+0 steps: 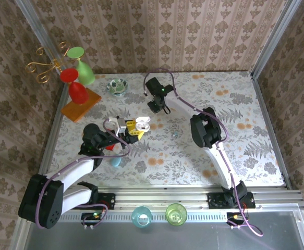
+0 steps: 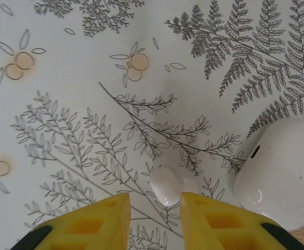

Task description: Insert wireless bluetooth earbuds into charging case

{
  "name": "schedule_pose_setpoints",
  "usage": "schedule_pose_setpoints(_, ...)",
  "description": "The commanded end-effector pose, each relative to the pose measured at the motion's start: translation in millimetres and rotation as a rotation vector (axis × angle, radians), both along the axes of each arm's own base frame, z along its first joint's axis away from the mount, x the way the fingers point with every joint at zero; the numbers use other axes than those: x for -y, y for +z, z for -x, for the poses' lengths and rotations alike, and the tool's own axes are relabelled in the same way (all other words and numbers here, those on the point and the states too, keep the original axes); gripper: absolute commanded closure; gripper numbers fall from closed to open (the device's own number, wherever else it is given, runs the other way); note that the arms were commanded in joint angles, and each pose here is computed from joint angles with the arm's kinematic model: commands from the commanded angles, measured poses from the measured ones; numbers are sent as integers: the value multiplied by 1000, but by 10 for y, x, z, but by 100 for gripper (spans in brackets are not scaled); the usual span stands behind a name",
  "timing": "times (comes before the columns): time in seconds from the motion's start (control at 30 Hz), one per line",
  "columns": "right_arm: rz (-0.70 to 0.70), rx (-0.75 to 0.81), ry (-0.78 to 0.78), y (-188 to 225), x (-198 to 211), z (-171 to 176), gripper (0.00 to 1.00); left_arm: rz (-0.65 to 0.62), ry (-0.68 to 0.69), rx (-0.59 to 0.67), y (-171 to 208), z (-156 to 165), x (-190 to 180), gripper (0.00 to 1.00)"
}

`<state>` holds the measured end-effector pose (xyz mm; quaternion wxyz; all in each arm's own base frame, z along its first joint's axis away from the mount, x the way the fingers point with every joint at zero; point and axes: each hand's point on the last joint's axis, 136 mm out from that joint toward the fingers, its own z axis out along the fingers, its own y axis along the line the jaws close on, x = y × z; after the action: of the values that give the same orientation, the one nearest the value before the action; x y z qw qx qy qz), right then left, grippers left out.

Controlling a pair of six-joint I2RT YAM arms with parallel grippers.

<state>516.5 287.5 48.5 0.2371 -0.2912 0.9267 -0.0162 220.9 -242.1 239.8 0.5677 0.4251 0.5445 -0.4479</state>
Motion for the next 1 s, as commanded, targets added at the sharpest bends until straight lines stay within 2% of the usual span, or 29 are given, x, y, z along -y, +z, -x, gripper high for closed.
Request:
schedule_pose_setpoints(0.0, 84, -5, 11, -48, 90, -25, 68, -2, 4, 26, -3, 0, -10, 84)
schedule_pose_setpoints(0.37, 91, -43, 30, -207, 49, -27, 74, -6, 5, 26, -3, -9, -11, 84)
schedule_pose_setpoints(0.87, 172, -55, 33, -378, 149, -50, 74, -6, 5, 28, 10, -23, -4, 84)
schedule_pose_setpoints(0.97, 175, -56, 29, -367, 159, -46, 79, -6, 7, 26, 6, -23, -7, 84)
